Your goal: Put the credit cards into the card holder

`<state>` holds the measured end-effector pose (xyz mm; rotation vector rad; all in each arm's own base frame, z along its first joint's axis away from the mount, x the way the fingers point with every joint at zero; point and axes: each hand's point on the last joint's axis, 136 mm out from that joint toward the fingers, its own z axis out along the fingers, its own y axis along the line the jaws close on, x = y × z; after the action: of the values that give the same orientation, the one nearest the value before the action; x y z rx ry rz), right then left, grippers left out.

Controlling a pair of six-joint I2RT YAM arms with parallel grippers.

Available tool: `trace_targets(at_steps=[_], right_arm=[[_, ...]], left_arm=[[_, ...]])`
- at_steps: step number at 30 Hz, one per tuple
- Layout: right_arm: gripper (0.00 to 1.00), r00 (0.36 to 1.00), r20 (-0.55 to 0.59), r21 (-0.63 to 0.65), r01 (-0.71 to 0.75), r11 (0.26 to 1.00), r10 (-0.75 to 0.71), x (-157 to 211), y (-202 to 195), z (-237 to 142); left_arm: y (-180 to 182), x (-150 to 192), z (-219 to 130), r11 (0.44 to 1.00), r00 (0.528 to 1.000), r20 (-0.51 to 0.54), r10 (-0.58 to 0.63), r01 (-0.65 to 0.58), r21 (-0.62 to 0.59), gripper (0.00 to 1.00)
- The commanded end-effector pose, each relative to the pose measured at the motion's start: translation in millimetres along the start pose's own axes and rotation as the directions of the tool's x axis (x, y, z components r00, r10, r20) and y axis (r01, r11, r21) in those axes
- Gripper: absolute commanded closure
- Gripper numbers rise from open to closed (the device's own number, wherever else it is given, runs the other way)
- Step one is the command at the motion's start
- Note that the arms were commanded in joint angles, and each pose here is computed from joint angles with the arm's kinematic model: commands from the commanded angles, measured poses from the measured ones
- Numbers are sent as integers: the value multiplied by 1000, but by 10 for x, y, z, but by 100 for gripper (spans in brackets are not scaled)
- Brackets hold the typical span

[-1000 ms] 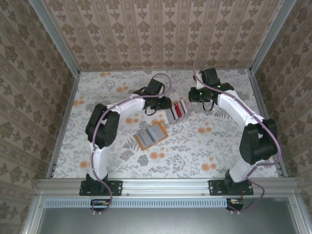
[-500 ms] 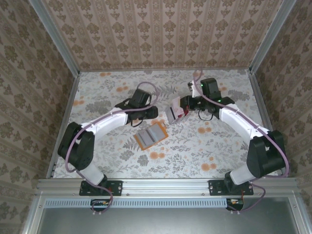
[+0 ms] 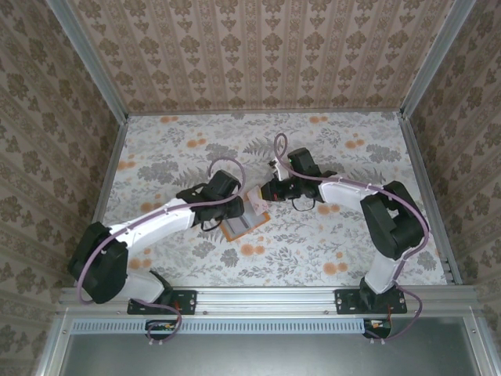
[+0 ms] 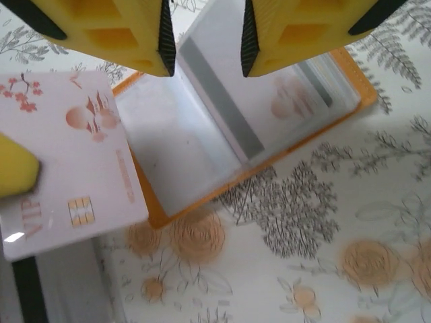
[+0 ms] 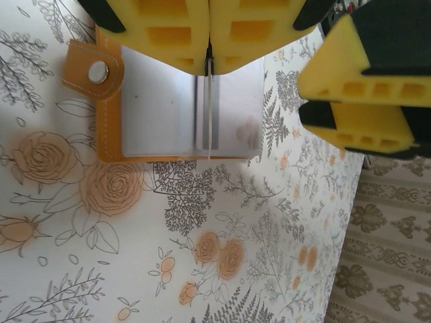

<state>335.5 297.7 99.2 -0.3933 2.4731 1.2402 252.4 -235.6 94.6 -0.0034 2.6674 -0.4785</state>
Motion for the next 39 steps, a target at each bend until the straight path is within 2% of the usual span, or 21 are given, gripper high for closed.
trace_targets(at_steps=[1,7,13,24,36,39], right_arm=[[93,999,-32,-75,-18,997,16,100,63,142],[93,995,-82,-60,-60,996,55,223,-53,263],[93,986,-130,-100,-114,988,100,310,-80,396],[93,973,-188,-120,-161,980,137,387,-124,497],[94,989,-82,-138,-136,981,125,191,-82,284],[94,989,-84,-142,-134,981,123,193,-74,282]], left_arm=[[218,228,101,993,995,-59,-77,71,-90,70],[492,468,216,977,987,-90,-130,112,-179,76],[729,692,376,959,978,-121,-168,133,-249,78],[890,843,439,946,971,-155,-184,132,-297,82],[929,828,378,943,974,-137,-182,134,-303,84],[901,820,395,946,974,-144,-177,128,-299,86]])
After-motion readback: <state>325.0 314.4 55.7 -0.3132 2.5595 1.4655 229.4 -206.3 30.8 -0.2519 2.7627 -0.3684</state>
